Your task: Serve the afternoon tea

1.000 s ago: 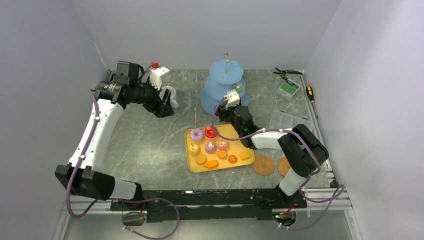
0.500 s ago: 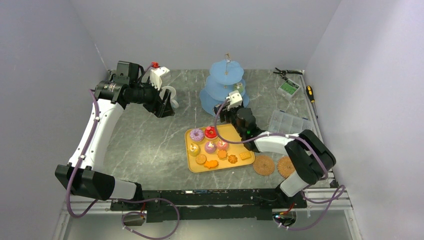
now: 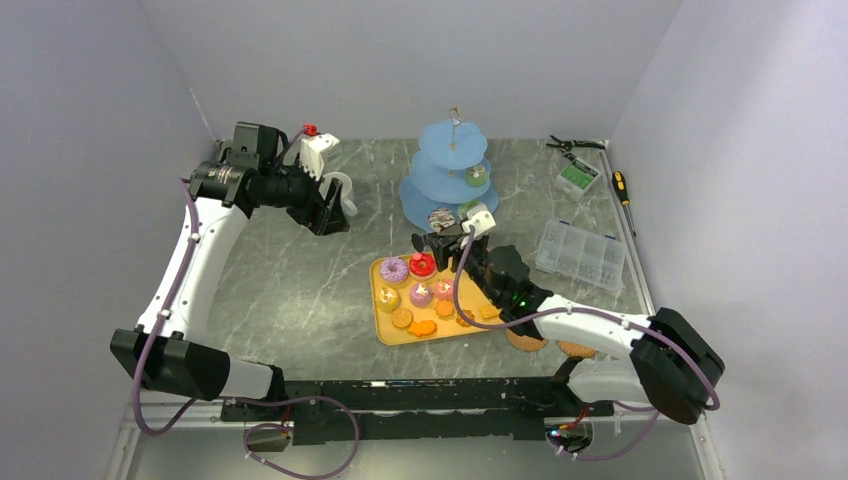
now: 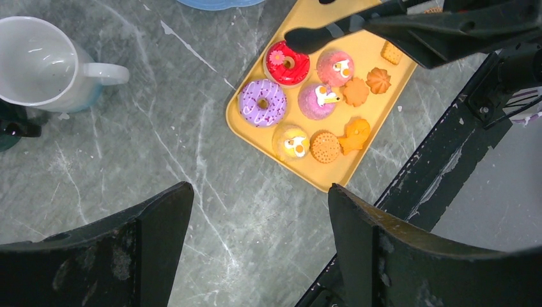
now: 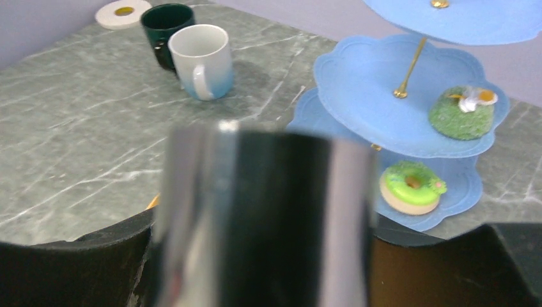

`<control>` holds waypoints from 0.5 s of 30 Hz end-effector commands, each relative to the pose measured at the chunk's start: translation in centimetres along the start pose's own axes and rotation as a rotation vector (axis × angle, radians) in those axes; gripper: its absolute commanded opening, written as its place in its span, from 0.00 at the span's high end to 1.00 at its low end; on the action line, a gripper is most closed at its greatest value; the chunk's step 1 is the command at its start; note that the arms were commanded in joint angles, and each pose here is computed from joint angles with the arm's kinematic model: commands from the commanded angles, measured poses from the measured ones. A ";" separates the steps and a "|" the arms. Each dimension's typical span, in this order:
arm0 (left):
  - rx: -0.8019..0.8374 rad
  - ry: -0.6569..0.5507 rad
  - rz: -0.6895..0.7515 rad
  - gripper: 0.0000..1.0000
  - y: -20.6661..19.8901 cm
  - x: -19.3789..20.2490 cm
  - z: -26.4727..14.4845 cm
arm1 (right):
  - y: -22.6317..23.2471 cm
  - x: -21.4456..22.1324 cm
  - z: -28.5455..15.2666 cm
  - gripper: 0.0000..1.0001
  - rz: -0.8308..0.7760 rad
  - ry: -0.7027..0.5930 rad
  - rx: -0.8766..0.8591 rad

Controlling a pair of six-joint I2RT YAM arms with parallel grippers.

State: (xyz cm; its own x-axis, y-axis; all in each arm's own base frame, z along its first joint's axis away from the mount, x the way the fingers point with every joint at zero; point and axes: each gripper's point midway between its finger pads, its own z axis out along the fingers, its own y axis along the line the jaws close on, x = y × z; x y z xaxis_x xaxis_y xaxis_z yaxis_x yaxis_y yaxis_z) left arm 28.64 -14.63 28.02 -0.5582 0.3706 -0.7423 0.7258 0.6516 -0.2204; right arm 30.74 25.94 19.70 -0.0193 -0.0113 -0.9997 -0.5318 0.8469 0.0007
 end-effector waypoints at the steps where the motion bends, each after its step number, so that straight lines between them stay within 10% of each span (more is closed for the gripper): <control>1: 0.023 -0.031 -0.001 0.17 -0.4 -1.1 -0.3 | 1.9 0.2 -1.3 0.35 0.068 0.008 -0.053; 15: 0.018 -0.040 0.001 0.17 -0.6 -1.4 -0.8 | 4.0 3.2 -0.8 0.36 0.035 0.085 -0.096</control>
State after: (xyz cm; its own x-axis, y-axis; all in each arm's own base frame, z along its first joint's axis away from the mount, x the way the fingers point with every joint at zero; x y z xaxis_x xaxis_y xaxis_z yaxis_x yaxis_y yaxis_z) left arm 28.85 -14.75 27.82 -0.5699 0.3664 -0.7356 0.7212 0.6521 -0.2339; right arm 27.59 28.44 14.92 -0.1451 -0.0726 -0.9868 -0.6100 0.7918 0.0314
